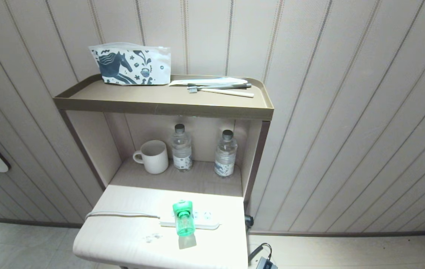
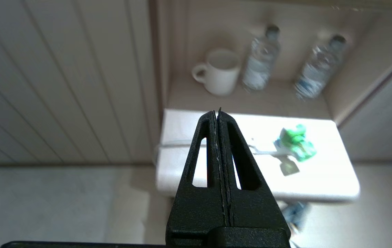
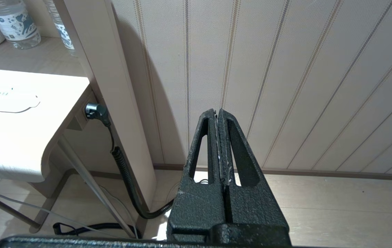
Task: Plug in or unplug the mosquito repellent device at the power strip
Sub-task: Hold the socket with your right hand and unplug it with your left hand
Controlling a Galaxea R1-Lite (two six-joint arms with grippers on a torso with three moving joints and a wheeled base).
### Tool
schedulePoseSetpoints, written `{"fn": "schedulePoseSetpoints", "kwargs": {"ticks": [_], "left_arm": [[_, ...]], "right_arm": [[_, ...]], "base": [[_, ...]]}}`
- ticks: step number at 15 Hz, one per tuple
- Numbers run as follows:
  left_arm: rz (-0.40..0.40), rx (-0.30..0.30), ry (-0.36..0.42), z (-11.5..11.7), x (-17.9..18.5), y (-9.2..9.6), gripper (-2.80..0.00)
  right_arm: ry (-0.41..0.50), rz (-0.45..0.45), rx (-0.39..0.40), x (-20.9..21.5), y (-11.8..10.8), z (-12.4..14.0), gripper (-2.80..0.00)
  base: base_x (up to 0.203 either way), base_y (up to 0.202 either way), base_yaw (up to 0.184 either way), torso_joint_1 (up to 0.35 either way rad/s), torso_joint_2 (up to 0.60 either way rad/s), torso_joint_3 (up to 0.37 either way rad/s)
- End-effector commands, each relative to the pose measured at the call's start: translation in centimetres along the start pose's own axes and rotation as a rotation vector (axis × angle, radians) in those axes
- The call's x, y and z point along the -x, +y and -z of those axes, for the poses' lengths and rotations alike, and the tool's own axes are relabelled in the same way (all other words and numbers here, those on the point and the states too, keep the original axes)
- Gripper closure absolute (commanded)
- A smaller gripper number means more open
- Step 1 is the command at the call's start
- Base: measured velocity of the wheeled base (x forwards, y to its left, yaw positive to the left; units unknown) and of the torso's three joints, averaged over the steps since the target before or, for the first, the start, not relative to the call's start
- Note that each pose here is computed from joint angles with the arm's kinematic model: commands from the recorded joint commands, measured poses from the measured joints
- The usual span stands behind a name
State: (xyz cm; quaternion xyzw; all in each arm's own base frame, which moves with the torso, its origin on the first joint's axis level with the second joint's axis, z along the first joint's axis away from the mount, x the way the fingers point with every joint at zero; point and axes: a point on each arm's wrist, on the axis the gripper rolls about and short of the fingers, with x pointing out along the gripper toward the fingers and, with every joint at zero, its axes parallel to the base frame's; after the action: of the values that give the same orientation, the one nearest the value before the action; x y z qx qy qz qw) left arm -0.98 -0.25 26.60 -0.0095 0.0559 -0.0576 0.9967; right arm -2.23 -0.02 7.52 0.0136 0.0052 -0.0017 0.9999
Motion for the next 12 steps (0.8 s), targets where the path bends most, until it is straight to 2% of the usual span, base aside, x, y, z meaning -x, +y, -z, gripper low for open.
{"fn": "schedulePoseSetpoints", "kwargs": {"ticks": [1, 3, 4, 6, 8, 9, 10, 12], "left_arm": [[0.038, 0.045, 0.231, -3.2, -5.3, 0.5, 0.00], [0.094, 0.138, 0.393, -4.9, -7.7, 0.3, 0.00], [0.125, 0.190, 0.520, -5.7, -10.2, 0.0, 0.00], [0.176, 0.273, 0.754, -6.7, -14.7, -1.5, 0.00], [0.213, 0.319, 0.951, -6.4, -17.9, -3.8, 0.00], [0.228, 0.336, 1.029, -6.2, -18.8, -5.2, 0.00], [0.224, 0.359, 1.077, -6.2, -18.9, -5.7, 0.00], [0.228, 0.369, 1.097, -6.1, -19.5, -6.5, 0.00]], "right_arm": [[0.002, 0.000, 0.000, 0.0, 0.0, 0.0, 0.00], [0.002, 0.000, 0.001, 0.0, 0.0, 0.0, 0.00], [0.002, 0.000, 0.001, 0.0, 0.0, 0.0, 0.00], [0.002, 0.000, 0.001, 0.0, 0.0, 0.0, 0.00], [0.002, 0.000, 0.001, 0.0, 0.0, 0.0, 0.00], [0.002, 0.000, 0.001, 0.0, 0.0, 0.0, 0.00], [0.002, 0.000, 0.001, 0.0, 0.0, 0.0, 0.00], [0.002, 0.000, 0.001, 0.0, 0.0, 0.0, 0.00]], "base": [[0.000, 0.000, 0.000, 0.000, 0.00, 0.000], [0.000, 0.000, 0.000, 0.000, 0.00, 0.000], [0.000, 0.000, 0.000, 0.000, 0.00, 0.000], [0.000, 0.000, 0.000, 0.000, 0.00, 0.000], [0.000, 0.000, 0.000, 0.000, 0.00, 0.000], [0.000, 0.000, 0.000, 0.000, 0.00, 0.000], [0.000, 0.000, 0.000, 0.000, 0.00, 0.000], [0.000, 0.000, 0.000, 0.000, 0.00, 0.000]]}}
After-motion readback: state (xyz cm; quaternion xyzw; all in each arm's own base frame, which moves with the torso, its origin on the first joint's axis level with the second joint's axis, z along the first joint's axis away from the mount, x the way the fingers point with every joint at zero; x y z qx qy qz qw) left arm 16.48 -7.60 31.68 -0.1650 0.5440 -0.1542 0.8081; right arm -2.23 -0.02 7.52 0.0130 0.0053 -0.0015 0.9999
